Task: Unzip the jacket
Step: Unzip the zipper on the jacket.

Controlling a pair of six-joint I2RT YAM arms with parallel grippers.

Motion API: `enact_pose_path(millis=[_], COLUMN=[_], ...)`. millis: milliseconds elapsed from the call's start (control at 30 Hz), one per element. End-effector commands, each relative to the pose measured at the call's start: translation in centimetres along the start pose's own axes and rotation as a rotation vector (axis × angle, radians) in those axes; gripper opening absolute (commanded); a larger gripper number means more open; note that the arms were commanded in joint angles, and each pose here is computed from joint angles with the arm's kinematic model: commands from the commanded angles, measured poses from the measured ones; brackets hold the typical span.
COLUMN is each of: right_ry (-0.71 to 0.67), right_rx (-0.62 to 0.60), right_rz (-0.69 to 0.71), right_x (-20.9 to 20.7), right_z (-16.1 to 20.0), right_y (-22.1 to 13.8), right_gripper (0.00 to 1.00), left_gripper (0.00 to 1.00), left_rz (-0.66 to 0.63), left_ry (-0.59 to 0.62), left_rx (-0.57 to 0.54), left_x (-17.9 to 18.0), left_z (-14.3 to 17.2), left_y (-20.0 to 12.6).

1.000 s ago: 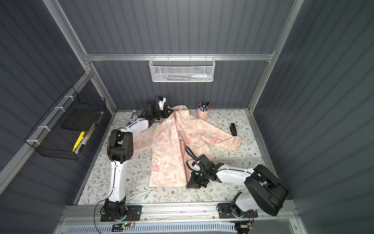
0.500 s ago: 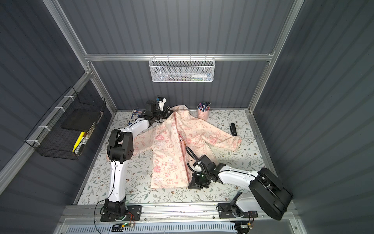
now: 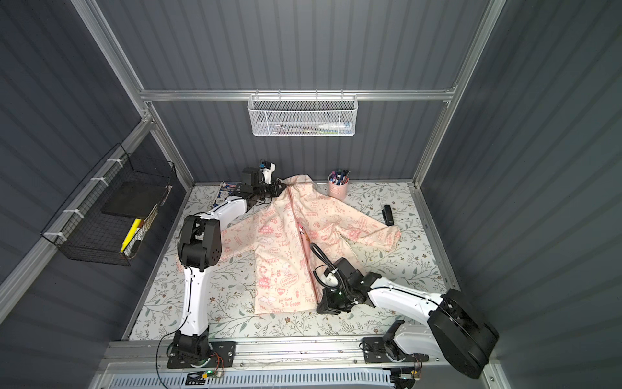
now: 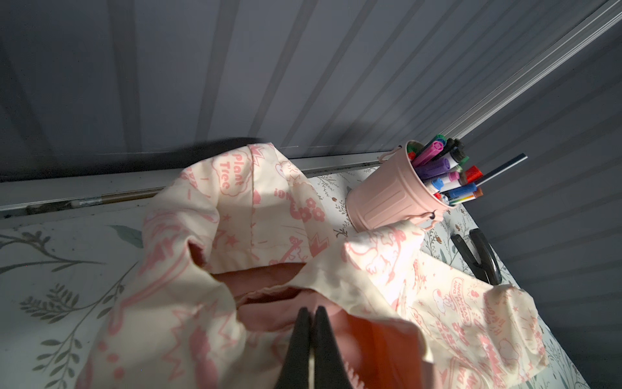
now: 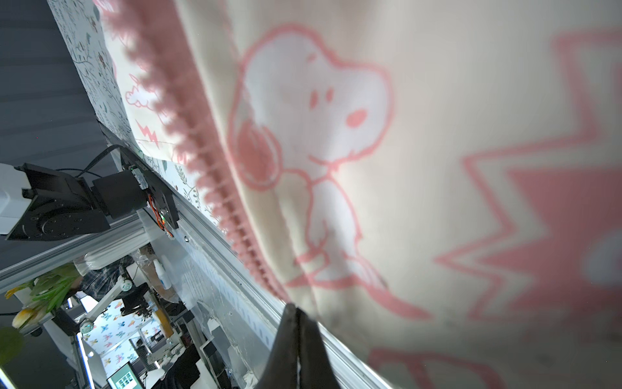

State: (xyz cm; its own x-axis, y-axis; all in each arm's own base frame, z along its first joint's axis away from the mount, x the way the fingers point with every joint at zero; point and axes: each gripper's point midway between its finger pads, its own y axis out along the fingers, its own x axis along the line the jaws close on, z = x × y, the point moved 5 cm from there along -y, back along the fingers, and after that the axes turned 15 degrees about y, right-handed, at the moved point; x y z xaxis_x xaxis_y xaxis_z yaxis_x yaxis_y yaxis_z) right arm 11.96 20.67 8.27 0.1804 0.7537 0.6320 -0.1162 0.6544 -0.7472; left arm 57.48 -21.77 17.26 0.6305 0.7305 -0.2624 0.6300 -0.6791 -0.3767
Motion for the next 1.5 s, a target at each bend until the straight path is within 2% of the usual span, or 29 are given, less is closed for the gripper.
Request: enact_pose_path(millis=[0,267,400,500,533,567,633,667,800,867,967,1067,1133,1200,1267,1300,1467], right_ry=[0.040,0.037,0.042,0.037,0.033,0.033,0.025,0.018,-0.021,-0.037,-0.075,-0.100,-0.107,-0.060,0.030,0.079,0.158], right_rx=[0.063,0.054,0.048,0.041,0.040,0.038,0.021,0.018,-0.008,-0.030,-0.100,-0.283,-0.403,-0.491,-0.525,-0.529,-0.511], right_rz=[0.097,0.141,0.144,0.137,0.131,0.128,0.123,0.117,0.127,0.177,0.243,0.317,0.362,0.400,0.433,0.459,0.564], right_x=[-2.2,-2.7,-2.7,-2.2,-1.9,-1.7,-0.9,-0.5,0.7,0.6,1.1,2.0,2.3,2.1,1.2,0.6,-1.7], right_z=[1.4,1.2,1.0,0.6,0.4,0.2,-0.4,-0.5,-0.4,-0.2,-0.3,-1.9,-3.4,-5.4,-7.5,-8.6,-12.2], right_y=[0.0,0.0,0.0,0.2,0.3,0.4,0.4,0.2,-1.3,-2.6,-4.8,-7.4,-9.0,-10.3,-11.3,-11.6,-13.3], right_gripper=[0.00,0.00,0.00,0.00,0.00,0.00,0.00,0.05,0.39,0.51,0.59,0.59,0.59,0.59,0.59,0.59,0.58], left_gripper=[0.00,0.00,0.00,0.00,0.04,0.13,0.42,0.52,0.88,0.99,0.99,0.99,0.99,0.99,0.99,0.99,0.97], left_rz=[-0.099,-0.117,-0.081,-0.005,0.013,0.026,0.057,0.073,0.026,-0.016,-0.103,-0.190,-0.250,-0.264,-0.293,-0.305,-0.339], left_ry=[0.028,-0.007,-0.015,-0.011,-0.011,-0.008,-0.006,-0.006,-0.008,0.013,0.029,0.026,0.023,-0.023,-0.073,-0.096,-0.187], left_rx=[-0.043,-0.044,-0.042,-0.042,-0.039,-0.042,-0.043,-0.043,-0.048,-0.054,-0.064,-0.069,-0.034,0.019,0.081,0.112,0.313], left_x=[3.2,4.2,4.1,3.3,3.2,3.0,2.6,2.3,1.9,1.8,1.5,1.2,0.7,-0.7,-2.0,-2.8,-7.9], left_z=[-0.8,-0.7,-0.4,-0.2,0.0,0.0,-0.1,-0.2,-2.2,-3.6,-5.3,-5.6,-4.6,-2.6,-0.1,1.2,8.4], left_y=[-0.8,-1.1,-0.9,-0.7,-0.6,-0.6,-0.8,-0.9,-2.3,-3.3,-5.3,-7.6,-9.4,-11.2,-13.1,-14.3,-18.8])
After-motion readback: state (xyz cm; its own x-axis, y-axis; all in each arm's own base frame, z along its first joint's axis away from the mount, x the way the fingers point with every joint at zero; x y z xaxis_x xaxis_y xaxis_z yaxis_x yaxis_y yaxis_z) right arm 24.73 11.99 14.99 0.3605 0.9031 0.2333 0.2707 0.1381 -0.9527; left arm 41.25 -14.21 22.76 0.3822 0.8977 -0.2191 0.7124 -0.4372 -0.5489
